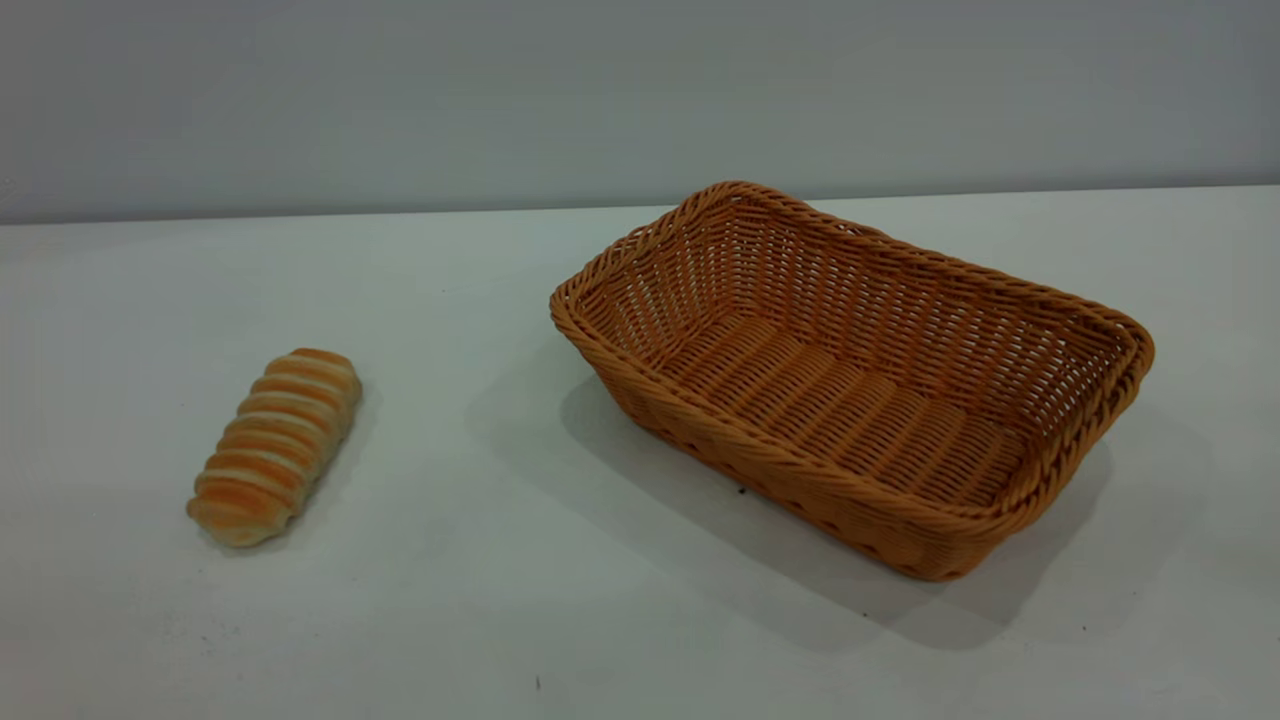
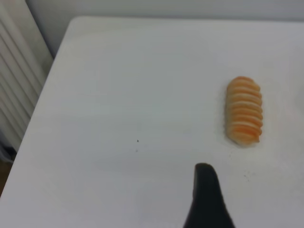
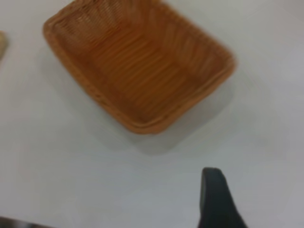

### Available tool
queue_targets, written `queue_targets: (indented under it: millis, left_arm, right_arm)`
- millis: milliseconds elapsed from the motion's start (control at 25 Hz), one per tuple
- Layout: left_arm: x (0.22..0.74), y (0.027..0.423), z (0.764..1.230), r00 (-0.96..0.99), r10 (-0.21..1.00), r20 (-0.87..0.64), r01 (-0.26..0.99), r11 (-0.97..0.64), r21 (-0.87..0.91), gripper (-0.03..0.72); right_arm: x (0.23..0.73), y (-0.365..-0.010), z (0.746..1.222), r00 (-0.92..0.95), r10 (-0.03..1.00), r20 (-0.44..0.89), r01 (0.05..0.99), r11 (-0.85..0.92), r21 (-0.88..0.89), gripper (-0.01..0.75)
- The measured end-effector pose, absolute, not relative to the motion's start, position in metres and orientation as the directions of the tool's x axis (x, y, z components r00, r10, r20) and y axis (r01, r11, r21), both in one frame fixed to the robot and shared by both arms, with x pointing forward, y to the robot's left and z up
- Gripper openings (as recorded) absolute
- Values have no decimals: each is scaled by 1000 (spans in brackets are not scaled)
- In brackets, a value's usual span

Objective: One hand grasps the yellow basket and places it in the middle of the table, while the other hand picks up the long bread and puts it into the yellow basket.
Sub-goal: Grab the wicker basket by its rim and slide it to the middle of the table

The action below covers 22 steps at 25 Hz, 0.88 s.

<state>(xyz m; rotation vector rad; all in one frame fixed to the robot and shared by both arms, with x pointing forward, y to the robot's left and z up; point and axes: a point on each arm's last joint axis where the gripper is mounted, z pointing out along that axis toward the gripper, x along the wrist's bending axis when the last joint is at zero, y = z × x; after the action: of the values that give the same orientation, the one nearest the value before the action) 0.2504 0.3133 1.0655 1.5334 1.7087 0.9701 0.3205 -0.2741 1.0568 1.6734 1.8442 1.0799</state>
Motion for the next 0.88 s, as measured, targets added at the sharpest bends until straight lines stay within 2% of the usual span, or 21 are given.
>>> queue_targets:
  millis: [200,320,440,560,880]
  left_arm:
    - [262,313,1072,-116,993,17,535,48,843,561]
    - [268,313,1072,-123,992,7,550,62,833,561]
    - [274,312,1072,-126,992,6,573,67,817,561]
    - [277,312,1071,-125,992,9,586,67,808,561]
    - [277,313,1071,-131,991,23,587,58,807,561]
  right_arm:
    - [388,-266,1029,-86,941,327,755,-152,637,480]
    - [424,-264,1004,33,913,408,784,-277,556,480]
    - [451,-263,974,121,894,432,811,-340,477,480]
    - [476,-260,947,133,894,428,852,-324,411,480]
    - [522,-255,893,221,858,464,869,-389,305,490]
